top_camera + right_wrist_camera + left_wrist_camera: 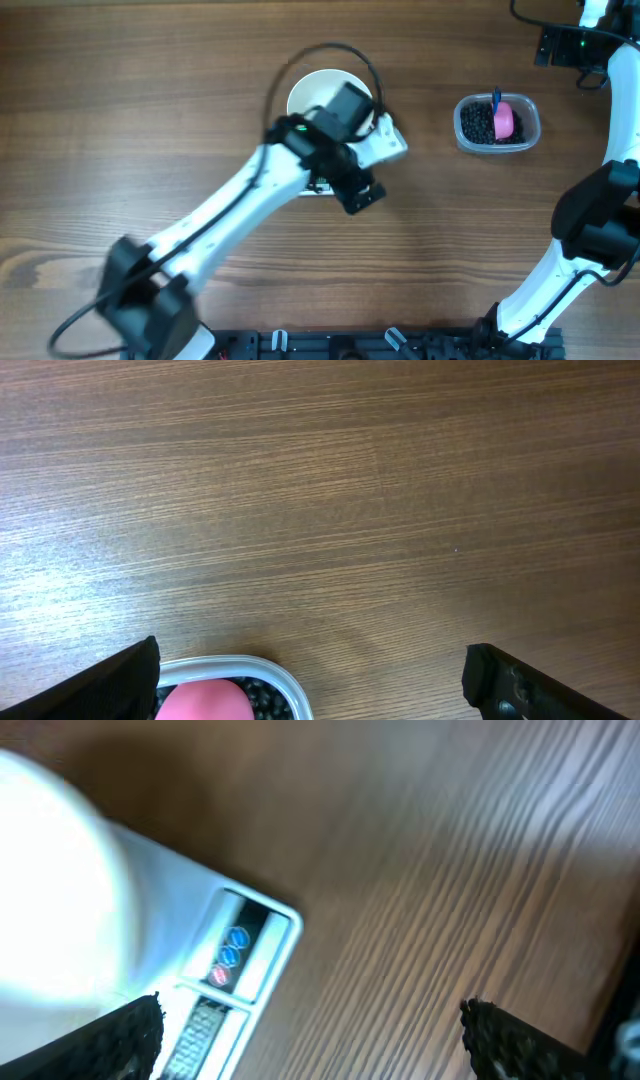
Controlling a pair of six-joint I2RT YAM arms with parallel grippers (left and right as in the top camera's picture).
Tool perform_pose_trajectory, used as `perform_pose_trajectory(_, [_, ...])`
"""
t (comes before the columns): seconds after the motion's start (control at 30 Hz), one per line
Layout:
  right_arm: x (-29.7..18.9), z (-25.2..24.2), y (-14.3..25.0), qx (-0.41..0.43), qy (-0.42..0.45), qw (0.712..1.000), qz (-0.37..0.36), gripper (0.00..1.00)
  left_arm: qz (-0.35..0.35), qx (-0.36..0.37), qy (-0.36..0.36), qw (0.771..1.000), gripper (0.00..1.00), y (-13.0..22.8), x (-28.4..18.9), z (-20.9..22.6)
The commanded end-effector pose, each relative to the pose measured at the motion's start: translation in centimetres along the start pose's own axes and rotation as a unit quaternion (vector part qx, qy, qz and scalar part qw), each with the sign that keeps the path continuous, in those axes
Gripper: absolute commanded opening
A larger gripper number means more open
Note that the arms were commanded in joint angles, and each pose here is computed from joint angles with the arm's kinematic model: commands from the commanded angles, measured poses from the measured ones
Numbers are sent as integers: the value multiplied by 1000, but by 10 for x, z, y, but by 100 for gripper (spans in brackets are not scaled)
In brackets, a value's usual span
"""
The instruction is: Scoop item into bowl and weigh 150g on scale
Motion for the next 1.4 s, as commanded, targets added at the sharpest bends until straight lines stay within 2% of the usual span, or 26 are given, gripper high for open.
perform_pose_trajectory(0.0, [5, 1, -2, 1, 1, 1000, 2, 100, -57, -124, -18, 990, 100, 2, -45, 23])
perform_pose_trajectory(0.03, [5, 1, -2, 1, 1, 1000, 2, 100, -55, -174, -29, 983, 100, 10, -52, 34])
perform_pose_trajectory(0.1, [5, 1, -2, 1, 1, 1000, 2, 100, -35, -225, -44, 973, 100, 26, -57, 52])
perform_pose_trajectory(0.27, [5, 1, -2, 1, 1, 1000, 2, 100, 1, -261, -73, 963, 100, 66, -74, 92])
perform_pose_trajectory(0.4, [5, 1, -2, 1, 1, 1000, 2, 100, -11, -314, -100, 944, 100, 90, -90, 125])
perform_pose_trajectory(0.53, [5, 1, -2, 1, 1, 1000, 2, 100, -15, -340, -113, 934, 100, 103, -98, 139])
perform_pose_trajectory(1.37, [5, 1, -2, 1, 1, 1000, 2, 100, -16, -345, -115, 931, 100, 106, -100, 142])
Point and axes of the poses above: each gripper's point midway between its finger pads, its own x axis out along the fingers, its own z axis along the line the jaws close on, y = z × x, the point moved 7 cm from there along -x, back along the fingers, and after that the axes turned 4 degrees about -x, right-handed, at the moved point
